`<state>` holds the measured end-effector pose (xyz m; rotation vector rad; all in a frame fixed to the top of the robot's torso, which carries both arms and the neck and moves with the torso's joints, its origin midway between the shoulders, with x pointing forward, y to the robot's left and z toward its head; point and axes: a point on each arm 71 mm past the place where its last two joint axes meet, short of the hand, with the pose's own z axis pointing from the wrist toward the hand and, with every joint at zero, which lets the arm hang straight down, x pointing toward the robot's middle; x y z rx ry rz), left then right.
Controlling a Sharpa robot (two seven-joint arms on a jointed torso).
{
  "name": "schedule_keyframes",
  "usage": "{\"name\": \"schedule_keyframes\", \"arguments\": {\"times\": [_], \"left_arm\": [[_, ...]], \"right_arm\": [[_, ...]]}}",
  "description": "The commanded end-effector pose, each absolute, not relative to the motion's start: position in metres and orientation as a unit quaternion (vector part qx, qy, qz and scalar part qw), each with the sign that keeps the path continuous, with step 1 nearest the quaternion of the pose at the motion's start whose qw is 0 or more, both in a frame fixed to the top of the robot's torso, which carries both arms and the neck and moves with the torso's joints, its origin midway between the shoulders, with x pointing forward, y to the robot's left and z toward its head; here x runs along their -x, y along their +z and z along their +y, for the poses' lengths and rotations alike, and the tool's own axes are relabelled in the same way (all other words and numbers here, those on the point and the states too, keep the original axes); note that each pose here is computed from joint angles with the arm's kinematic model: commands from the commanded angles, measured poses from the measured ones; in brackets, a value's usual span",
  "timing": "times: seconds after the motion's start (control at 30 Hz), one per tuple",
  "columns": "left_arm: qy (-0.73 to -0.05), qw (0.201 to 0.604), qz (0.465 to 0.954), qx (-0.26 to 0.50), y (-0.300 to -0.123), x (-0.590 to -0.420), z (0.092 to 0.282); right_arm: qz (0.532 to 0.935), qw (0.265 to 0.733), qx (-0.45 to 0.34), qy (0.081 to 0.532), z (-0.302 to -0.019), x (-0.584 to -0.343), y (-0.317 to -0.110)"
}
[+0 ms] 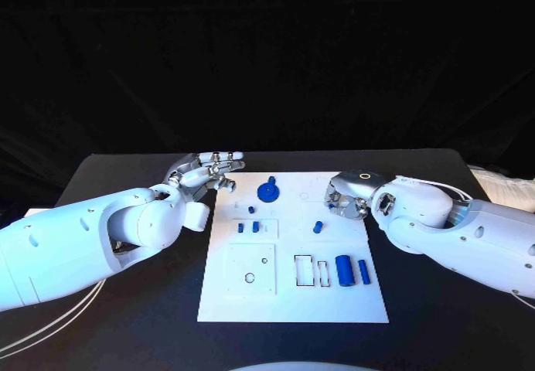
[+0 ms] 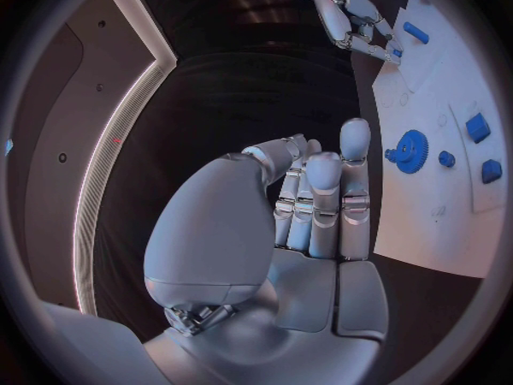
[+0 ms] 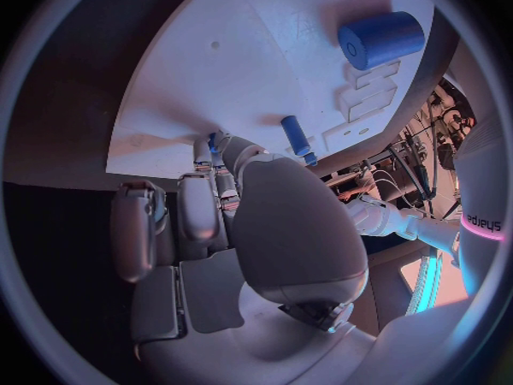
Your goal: Assemble the parts on the task board
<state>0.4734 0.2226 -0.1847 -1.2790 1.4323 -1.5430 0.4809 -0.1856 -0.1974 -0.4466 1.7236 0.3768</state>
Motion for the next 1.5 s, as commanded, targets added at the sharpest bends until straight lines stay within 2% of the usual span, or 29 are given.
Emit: {"name": "schedule_keyframes", "arguments": {"times": [0.03, 0.57, 0.97, 1.2, 1.5], "left_arm": [[-0.591, 0.333, 0.546, 0.492, -0.184, -0.473, 0.222], [-0.590, 0.332, 0.547, 0.493, -0.185, -0.474, 0.224], [-0.591, 0.330, 0.548, 0.493, -0.185, -0.475, 0.223], [-0.592, 0.328, 0.548, 0.492, -0.186, -0.475, 0.223], [-0.594, 0.326, 0.548, 0.490, -0.186, -0.475, 0.221]], "right_arm": [[0.764, 0.590, 0.210, 0.154, -0.185, -0.477, -0.209], [0.721, 0.644, 0.185, 0.176, -0.185, -0.470, -0.195], [0.708, 0.656, 0.159, 0.205, -0.188, -0.456, -0.178], [0.690, 0.659, 0.158, 0.256, -0.167, -0.435, -0.166], [0.678, 0.638, 0.177, 0.319, -0.126, -0.408, -0.165]]}}
